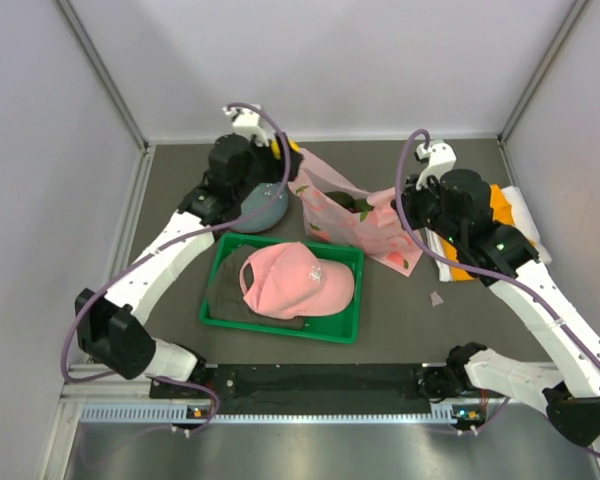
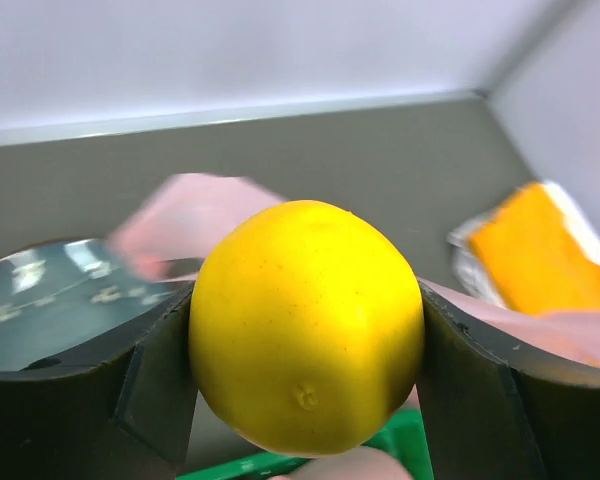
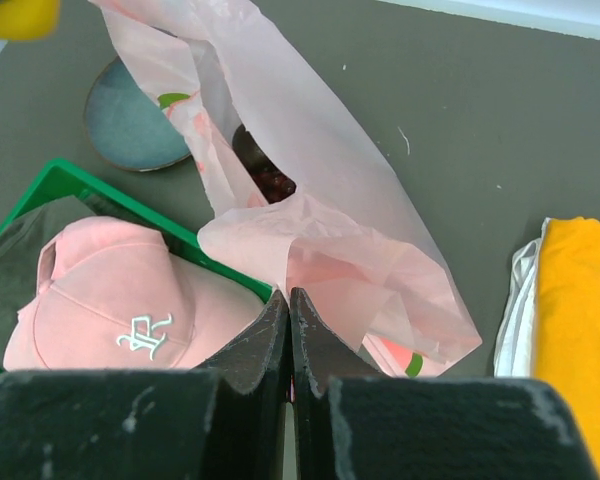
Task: Place the fruits into the plastic bag
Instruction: Place the fake fruit in the plastic bag.
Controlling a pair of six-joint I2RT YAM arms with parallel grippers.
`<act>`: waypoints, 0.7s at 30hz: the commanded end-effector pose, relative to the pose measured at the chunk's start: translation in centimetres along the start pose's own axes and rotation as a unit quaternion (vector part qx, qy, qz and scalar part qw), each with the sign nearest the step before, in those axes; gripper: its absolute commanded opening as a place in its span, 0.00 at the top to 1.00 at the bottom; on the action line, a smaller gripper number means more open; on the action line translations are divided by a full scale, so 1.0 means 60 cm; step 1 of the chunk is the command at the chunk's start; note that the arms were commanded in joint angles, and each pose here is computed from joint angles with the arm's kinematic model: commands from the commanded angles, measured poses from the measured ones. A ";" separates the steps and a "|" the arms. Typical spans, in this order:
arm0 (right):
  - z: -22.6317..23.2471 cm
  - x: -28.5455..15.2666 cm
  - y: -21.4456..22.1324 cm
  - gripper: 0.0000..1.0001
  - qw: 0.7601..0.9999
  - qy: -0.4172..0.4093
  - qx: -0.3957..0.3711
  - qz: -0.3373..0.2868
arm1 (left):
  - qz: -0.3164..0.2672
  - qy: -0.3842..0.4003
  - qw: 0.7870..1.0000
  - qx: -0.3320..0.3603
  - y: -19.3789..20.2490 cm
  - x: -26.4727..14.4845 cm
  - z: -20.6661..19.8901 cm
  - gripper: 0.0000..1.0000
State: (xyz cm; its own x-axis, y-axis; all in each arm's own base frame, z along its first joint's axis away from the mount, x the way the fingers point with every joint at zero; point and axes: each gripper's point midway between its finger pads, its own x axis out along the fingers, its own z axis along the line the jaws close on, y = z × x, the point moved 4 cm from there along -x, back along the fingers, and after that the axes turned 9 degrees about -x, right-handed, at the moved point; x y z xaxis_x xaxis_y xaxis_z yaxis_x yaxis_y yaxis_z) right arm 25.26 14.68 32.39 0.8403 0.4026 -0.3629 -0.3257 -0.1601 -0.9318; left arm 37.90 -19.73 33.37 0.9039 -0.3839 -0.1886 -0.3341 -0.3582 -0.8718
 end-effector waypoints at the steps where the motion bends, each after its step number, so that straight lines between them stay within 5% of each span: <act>1: 0.004 -0.013 -0.024 1.00 0.999 -0.009 0.011 -0.033 | 0.002 0.121 0.993 0.001 0.015 0.021 -0.096 0.71; 10: -0.001 -0.023 -0.023 1.00 0.999 0.000 0.012 -0.033 | 0.056 0.196 0.979 -0.028 0.111 0.060 -0.151 0.70; 21: -0.007 -0.035 -0.031 1.00 0.999 0.013 0.021 -0.043 | 0.122 0.191 0.973 -0.032 0.203 0.087 -0.141 0.70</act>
State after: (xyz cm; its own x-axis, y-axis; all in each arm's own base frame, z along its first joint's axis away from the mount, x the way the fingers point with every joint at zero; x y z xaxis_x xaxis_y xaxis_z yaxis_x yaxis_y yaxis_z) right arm 24.77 14.37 32.98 0.8492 0.4004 -0.3443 -0.3176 -0.1335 -0.9388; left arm 36.27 -32.18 25.65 0.6562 -0.7171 -0.2349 -0.5591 -0.2530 -0.7895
